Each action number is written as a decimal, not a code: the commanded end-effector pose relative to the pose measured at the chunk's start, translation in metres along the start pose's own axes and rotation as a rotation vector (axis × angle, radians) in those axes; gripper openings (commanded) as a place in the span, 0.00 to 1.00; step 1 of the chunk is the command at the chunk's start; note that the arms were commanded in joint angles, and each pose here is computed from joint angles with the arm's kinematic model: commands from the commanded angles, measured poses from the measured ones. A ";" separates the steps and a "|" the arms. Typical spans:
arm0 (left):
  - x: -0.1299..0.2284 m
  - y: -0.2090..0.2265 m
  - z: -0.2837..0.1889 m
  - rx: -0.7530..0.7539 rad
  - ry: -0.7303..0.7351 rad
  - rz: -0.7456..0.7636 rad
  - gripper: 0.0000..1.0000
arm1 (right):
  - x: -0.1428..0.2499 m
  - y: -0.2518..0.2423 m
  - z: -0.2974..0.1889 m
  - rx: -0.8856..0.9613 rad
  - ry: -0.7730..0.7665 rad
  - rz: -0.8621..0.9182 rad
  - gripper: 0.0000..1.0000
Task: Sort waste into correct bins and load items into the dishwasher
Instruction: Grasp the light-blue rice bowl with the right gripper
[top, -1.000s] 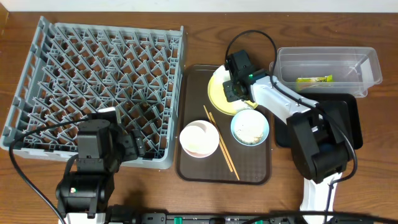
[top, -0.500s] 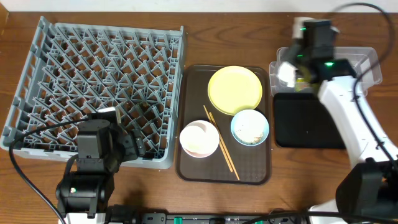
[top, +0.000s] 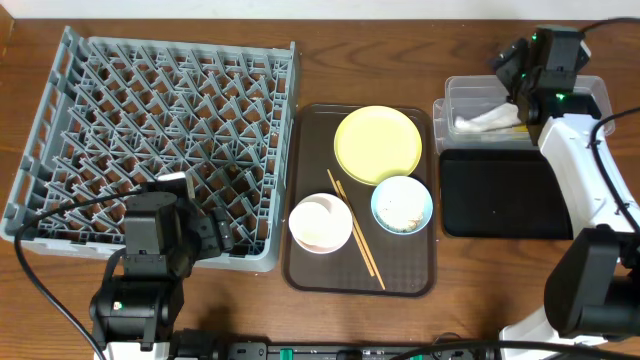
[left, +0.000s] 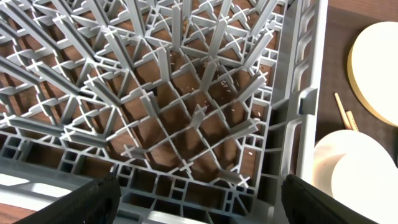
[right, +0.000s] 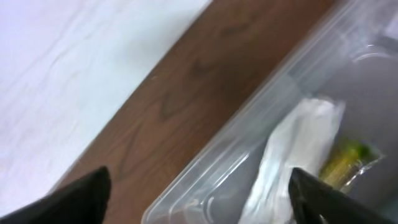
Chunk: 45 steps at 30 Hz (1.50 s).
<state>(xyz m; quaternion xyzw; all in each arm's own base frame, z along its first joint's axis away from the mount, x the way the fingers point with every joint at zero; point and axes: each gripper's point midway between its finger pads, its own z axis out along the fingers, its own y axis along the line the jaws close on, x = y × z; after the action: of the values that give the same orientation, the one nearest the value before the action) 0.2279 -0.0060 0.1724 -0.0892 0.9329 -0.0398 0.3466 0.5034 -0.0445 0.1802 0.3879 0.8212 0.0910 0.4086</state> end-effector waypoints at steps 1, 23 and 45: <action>-0.008 0.001 -0.005 -0.006 -0.023 -0.005 0.86 | 0.010 0.024 -0.023 -0.113 0.057 -0.251 0.99; -0.007 0.001 -0.005 -0.007 -0.020 -0.005 0.86 | 0.262 0.025 -0.135 -0.188 0.761 -1.044 0.55; -0.007 0.001 -0.005 -0.007 -0.020 -0.005 0.86 | 0.351 -0.022 -0.096 0.146 0.909 -0.983 0.19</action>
<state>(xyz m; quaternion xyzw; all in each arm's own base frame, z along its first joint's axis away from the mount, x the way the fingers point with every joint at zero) 0.2281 -0.0060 0.1728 -0.0892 0.9328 -0.0398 0.3468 0.2875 0.2094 0.0180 -0.1063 0.9939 0.0119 -0.0282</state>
